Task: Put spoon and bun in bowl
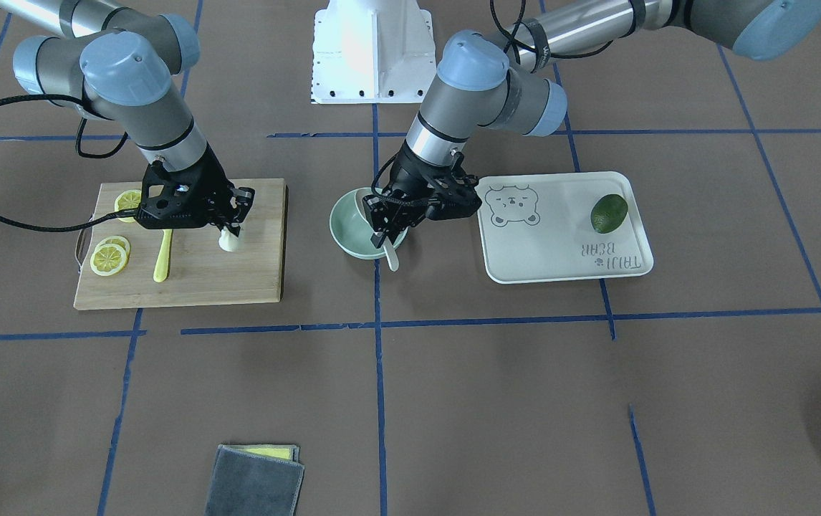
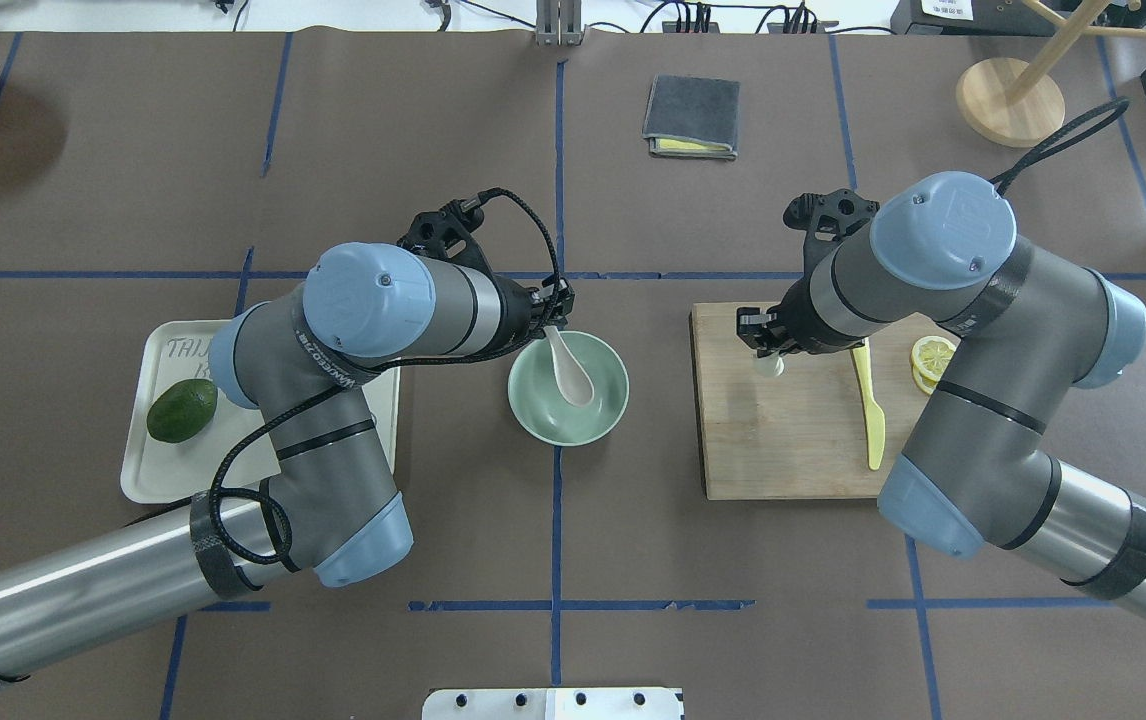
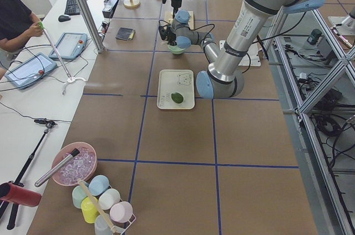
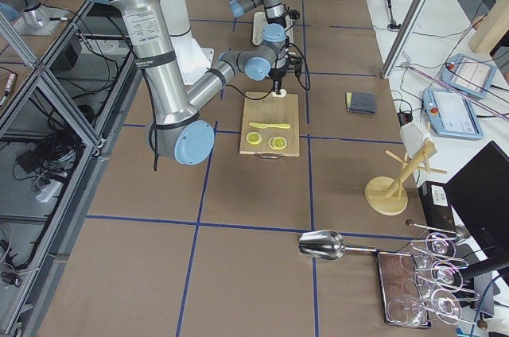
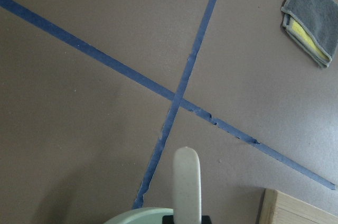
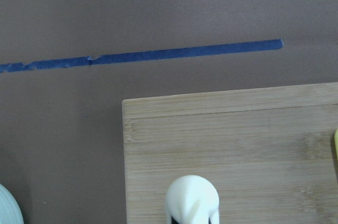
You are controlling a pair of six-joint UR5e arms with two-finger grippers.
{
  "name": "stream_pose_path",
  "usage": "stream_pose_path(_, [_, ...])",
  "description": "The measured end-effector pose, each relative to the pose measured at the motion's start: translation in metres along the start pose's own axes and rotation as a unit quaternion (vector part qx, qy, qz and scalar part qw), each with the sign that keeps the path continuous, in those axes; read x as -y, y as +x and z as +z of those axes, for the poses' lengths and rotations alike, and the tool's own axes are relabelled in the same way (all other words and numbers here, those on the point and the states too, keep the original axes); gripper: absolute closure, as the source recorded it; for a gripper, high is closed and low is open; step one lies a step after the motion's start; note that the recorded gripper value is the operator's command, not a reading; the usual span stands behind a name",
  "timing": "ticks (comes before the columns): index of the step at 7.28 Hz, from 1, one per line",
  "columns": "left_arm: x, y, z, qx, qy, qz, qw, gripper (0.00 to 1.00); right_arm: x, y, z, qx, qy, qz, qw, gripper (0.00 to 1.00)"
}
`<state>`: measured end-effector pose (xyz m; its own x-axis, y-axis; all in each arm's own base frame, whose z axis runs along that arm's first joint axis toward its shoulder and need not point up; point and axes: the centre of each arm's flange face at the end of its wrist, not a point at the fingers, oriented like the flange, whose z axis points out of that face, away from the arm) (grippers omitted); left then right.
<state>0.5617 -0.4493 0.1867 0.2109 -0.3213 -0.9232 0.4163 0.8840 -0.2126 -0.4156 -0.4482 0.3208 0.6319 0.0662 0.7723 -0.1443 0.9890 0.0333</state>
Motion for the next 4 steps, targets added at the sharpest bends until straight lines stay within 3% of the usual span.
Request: stream_pose_path(4, [0.016,-0.010,-0.043,-0.020,0.012,0.063,0.9978,0.00,0.002,-0.039,-0.025,0.037,0.015,-0.007,0.9992,1.00])
